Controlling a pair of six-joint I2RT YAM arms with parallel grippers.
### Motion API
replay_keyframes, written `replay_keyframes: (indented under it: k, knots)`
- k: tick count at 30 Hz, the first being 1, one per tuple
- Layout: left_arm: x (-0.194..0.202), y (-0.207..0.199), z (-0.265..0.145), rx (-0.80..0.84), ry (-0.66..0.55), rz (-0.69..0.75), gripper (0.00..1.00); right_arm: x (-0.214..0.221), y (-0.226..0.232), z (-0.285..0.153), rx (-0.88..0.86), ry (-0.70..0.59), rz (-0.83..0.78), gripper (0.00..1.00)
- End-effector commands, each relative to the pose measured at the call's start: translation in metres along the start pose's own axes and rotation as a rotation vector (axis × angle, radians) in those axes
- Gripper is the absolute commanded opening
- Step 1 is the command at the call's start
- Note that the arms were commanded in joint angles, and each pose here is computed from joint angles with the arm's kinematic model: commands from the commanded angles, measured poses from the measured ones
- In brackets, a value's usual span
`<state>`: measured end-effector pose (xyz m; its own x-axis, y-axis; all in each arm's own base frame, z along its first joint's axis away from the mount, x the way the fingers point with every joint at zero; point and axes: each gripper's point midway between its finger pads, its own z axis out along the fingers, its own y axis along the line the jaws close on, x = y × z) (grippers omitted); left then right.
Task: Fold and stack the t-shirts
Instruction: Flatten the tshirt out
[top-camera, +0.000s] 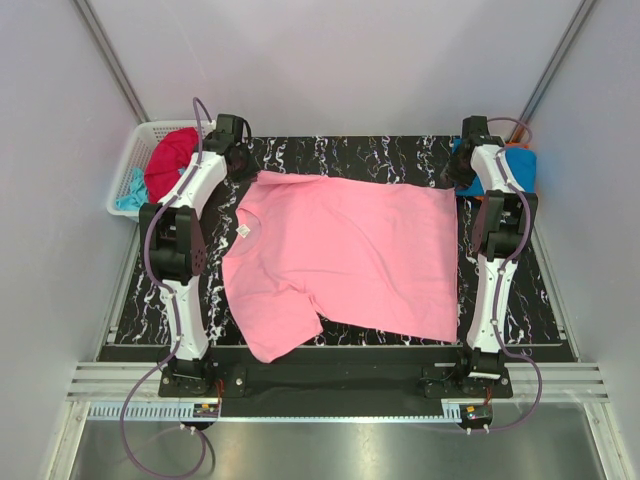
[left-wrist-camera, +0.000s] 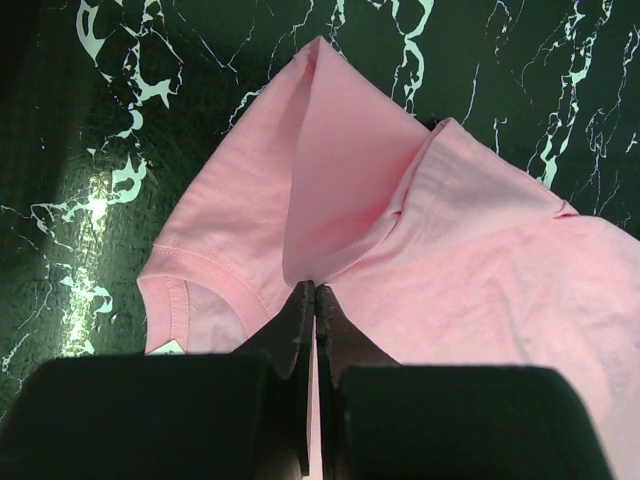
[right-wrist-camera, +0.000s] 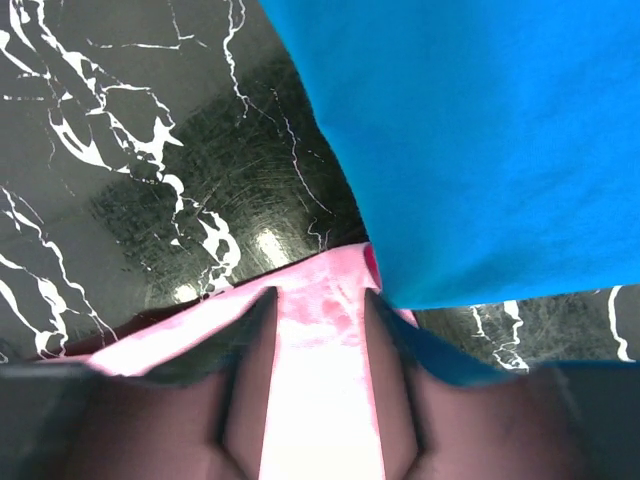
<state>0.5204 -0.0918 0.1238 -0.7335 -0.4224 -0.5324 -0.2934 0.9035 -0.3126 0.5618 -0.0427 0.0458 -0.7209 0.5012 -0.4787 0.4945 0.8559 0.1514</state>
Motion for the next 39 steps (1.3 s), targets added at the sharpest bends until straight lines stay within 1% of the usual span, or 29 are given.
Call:
replay_keyframes:
  k: [1, 2, 6, 9, 16, 23, 24, 25, 26, 27, 29, 34, 36, 39]
  knots:
    - [-0.022, -0.006, -0.023, 0.016, -0.077, 0.019, 0.0, -0.018, 0.015, -0.017, -0.059, -0.047, -0.009, 0.49]
    - [-0.021, -0.006, -0.022, 0.015, -0.073, 0.019, 0.0, -0.017, 0.015, -0.016, -0.058, -0.043, -0.008, 0.53]
    - [-0.02, -0.005, -0.022, 0.012, -0.072, 0.019, 0.0, -0.014, 0.012, -0.008, -0.046, -0.031, -0.013, 0.56]
    - [-0.02, -0.005, -0.022, 0.011, -0.072, 0.02, 0.0, -0.012, 0.011, -0.004, -0.041, -0.022, -0.011, 0.56]
    - [-0.02, -0.003, -0.025, 0.004, -0.076, 0.018, 0.0, 0.008, -0.004, 0.021, -0.003, 0.061, 0.019, 0.54]
    - [-0.02, -0.003, -0.026, 0.002, -0.078, 0.014, 0.0, 0.019, -0.016, 0.023, 0.06, 0.088, 0.018, 0.54]
    - [-0.018, -0.002, -0.025, 0.0, -0.074, 0.011, 0.0, 0.02, -0.021, 0.022, 0.077, 0.09, 0.018, 0.39]
    - [-0.019, -0.002, -0.025, 0.001, -0.075, 0.011, 0.0, 0.02, -0.021, 0.022, 0.077, 0.092, 0.018, 0.39]
    - [-0.017, -0.002, -0.024, 0.0, -0.07, 0.011, 0.0, 0.021, -0.021, 0.022, 0.078, 0.093, 0.019, 0.33]
    - [-0.017, -0.001, -0.024, 0.0, -0.07, 0.011, 0.0, 0.022, -0.022, 0.022, 0.081, 0.095, 0.02, 0.14]
    - [-0.017, -0.001, -0.024, -0.004, -0.071, 0.009, 0.0, 0.022, -0.021, 0.02, 0.079, 0.096, 0.018, 0.01]
    - [-0.02, 0.001, -0.029, -0.016, -0.087, 0.008, 0.0, 0.015, -0.018, 0.012, 0.062, 0.077, 0.009, 0.0]
    - [-0.025, 0.004, -0.037, -0.028, -0.112, 0.004, 0.0, 0.012, -0.017, 0.007, 0.059, 0.068, 0.004, 0.0]
    - [-0.034, 0.002, -0.048, -0.025, -0.145, 0.01, 0.0, -0.002, -0.014, -0.013, 0.045, 0.023, 0.001, 0.0]
